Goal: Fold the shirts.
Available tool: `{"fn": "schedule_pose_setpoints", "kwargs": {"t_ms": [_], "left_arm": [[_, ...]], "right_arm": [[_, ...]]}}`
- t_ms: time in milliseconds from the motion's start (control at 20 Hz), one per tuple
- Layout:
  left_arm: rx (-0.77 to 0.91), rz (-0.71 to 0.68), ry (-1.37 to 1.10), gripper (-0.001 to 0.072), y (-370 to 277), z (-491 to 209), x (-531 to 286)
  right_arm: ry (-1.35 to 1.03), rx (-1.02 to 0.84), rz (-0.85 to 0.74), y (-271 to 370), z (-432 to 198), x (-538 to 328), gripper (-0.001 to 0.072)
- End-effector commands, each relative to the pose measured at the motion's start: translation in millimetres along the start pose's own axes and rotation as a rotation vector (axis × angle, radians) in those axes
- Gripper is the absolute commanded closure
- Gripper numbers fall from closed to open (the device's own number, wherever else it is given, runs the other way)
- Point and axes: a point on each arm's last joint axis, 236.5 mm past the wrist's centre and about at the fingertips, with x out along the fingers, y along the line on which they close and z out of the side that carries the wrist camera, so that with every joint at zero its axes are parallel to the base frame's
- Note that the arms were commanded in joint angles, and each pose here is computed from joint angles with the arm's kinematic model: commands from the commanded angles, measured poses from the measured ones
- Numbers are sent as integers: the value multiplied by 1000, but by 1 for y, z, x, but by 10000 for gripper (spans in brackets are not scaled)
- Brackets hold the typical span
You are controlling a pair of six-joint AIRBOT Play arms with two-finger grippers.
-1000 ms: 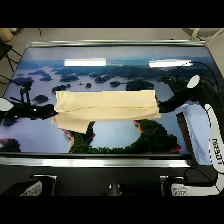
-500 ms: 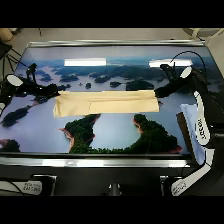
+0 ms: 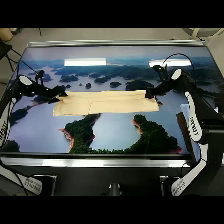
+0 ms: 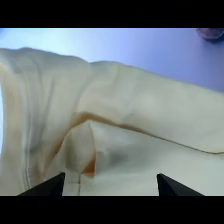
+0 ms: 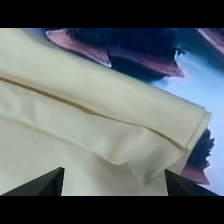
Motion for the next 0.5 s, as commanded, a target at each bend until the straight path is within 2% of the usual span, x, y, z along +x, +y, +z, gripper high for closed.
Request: {"fn": "schedule_pose_setpoints", "kwargs": {"t_ms": [0,200,450], "left_arm": [[29,-22,4,30,-9,9,-27],[101,-51,-77,33,-41,19,-63],[240,-84,-62,35,-98,-3,-60]], "right_arm": [[18,17,-4,-13,-11,-30,18],[19,264,55,-57,-40,-39,19],[108,380,362,-7,-58,4,20]]}}
